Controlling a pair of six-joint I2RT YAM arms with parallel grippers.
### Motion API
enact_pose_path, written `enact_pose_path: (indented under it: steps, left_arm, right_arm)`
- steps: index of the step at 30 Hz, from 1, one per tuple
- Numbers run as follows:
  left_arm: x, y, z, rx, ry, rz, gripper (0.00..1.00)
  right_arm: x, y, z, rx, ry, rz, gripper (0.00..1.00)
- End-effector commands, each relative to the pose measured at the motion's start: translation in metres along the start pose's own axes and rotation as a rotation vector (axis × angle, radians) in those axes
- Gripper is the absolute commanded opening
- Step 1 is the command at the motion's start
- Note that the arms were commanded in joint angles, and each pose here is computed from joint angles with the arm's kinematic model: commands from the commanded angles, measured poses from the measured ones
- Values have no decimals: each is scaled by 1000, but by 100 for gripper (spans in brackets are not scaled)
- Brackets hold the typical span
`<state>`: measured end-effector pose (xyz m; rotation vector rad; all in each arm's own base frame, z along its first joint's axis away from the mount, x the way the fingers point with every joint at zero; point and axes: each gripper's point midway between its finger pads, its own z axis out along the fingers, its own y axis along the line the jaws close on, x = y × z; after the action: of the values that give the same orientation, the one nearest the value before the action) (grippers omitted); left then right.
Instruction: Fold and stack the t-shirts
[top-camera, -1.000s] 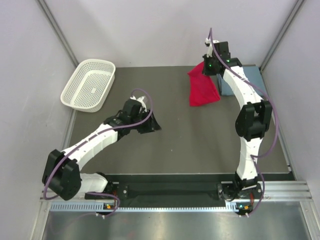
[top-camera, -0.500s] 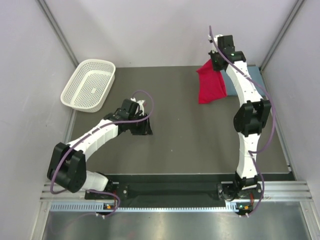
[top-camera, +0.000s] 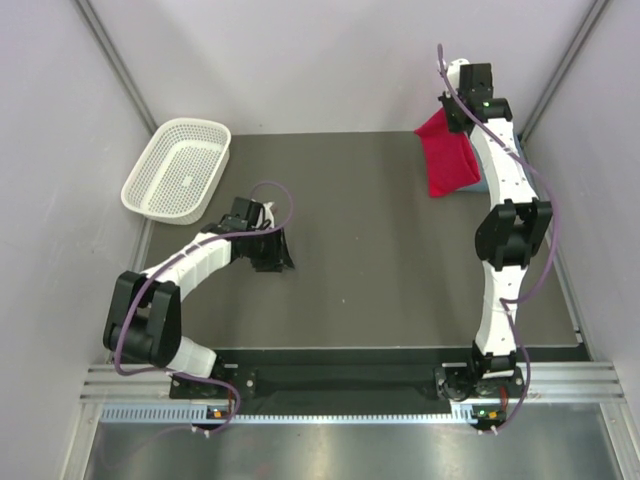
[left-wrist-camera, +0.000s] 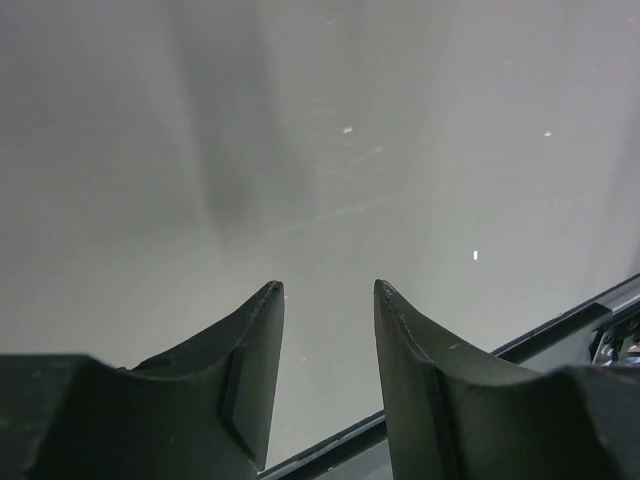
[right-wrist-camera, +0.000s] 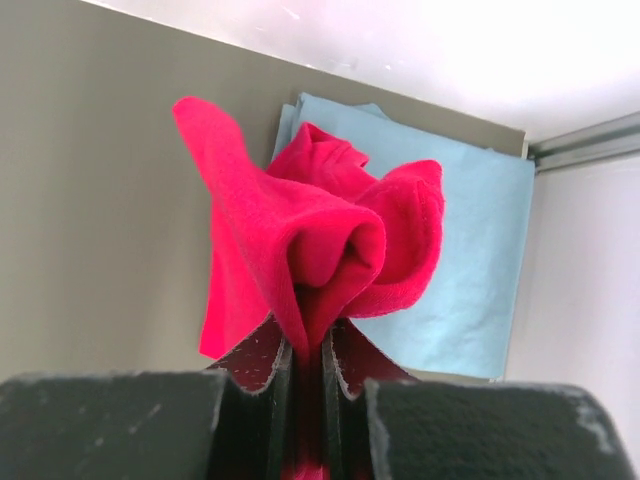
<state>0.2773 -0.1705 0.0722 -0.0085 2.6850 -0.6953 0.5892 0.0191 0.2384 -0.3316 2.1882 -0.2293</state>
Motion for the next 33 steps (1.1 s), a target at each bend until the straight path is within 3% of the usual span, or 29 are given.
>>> enact_pose_path:
  steps: [1, 16, 33]
  left_arm:
    - [-6, 2, 0, 38, -19, -22, 46]
    - [-8, 3, -1, 44, -10, -26, 46]
    - [-10, 0, 2, 65, 4, -29, 45]
  right_arm:
    - [-45, -16, -22, 51, -145, -35, 0]
    - [-51, -30, -22, 72, -169, -41, 0]
    - [-60, -50, -64, 125, -185, -62, 0]
